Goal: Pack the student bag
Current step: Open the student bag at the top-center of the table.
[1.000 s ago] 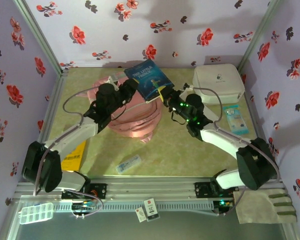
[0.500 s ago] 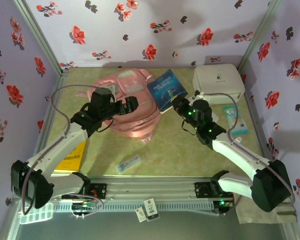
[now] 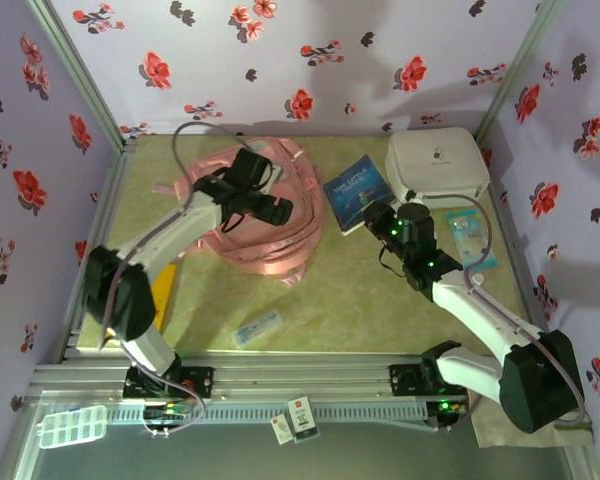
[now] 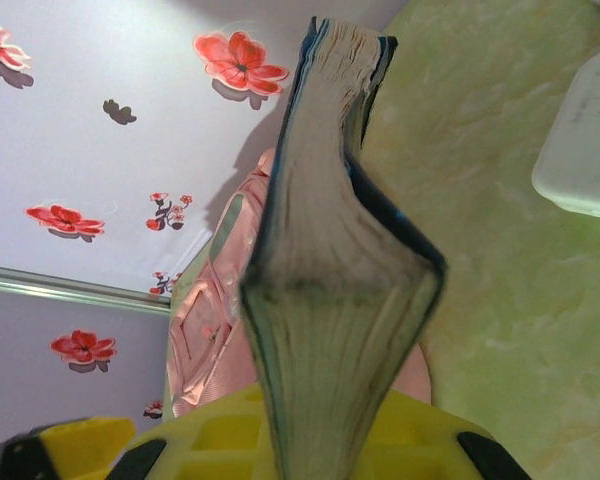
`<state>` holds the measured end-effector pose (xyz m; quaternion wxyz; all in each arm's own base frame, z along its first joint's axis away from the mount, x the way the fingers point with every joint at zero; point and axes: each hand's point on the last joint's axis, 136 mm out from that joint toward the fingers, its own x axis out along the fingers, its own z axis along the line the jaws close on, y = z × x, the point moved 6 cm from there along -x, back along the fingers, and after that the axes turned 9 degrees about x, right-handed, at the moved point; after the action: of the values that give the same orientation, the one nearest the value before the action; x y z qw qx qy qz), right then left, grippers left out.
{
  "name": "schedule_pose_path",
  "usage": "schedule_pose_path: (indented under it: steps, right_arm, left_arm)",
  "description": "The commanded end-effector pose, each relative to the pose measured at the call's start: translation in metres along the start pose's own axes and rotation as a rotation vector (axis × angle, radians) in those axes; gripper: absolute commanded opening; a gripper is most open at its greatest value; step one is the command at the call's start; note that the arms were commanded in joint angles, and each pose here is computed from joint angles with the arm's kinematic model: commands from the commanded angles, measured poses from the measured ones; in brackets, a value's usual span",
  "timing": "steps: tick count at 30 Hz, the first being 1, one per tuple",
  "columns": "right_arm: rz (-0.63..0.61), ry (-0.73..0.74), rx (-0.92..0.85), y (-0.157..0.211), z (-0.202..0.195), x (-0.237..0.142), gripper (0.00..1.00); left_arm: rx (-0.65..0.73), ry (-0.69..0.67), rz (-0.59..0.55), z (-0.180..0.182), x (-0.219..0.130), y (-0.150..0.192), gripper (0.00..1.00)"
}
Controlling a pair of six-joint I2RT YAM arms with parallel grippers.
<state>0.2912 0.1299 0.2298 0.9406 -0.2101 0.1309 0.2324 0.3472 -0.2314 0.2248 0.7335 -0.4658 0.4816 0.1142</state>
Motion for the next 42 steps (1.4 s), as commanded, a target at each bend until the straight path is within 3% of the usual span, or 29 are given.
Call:
schedule_pose_path:
  steps: [1, 13, 18, 24, 28, 37, 39, 42]
  right_arm:
    - [-0.062, -0.088, -0.027, -0.014, 0.019, -0.010, 0.10]
    - [-0.072, -0.087, -0.004, -0.018, 0.017, -0.011, 0.11]
    - [-0.068, -0.084, 0.000, -0.017, 0.016, -0.010, 0.11]
    - [-0.060, -0.083, 0.006, -0.016, 0.016, -0.009, 0.11]
    - [-0.057, -0.082, 0.014, -0.015, 0.014, -0.008, 0.11]
    - [-0.050, -0.084, 0.016, -0.014, 0.014, -0.008, 0.11]
    - [-0.052, -0.085, 0.018, -0.015, 0.014, -0.008, 0.11]
    - [-0.053, -0.088, 0.017, -0.015, 0.015, -0.010, 0.11]
  left_arm:
    - [0.202, -0.027, 0.169, -0.003, 0.018, 0.010, 0.90]
    - [0.469, 0.005, 0.429, -0.004, 0.078, 0.018, 0.82]
    - [0.491, -0.007, 0.430, -0.002, 0.084, 0.012, 0.77]
    - [0.521, 0.152, 0.430, -0.020, 0.072, 0.013, 0.82]
    - [0.547, 0.141, 0.459, -0.023, 0.078, 0.018, 0.81]
    - [0.570, 0.011, 0.491, -0.012, 0.100, 0.017, 0.66]
    - [0.594, -0.055, 0.496, -0.008, 0.102, 0.013, 0.59]
    - [0.659, -0.213, 0.440, -0.008, 0.094, -0.006, 0.38]
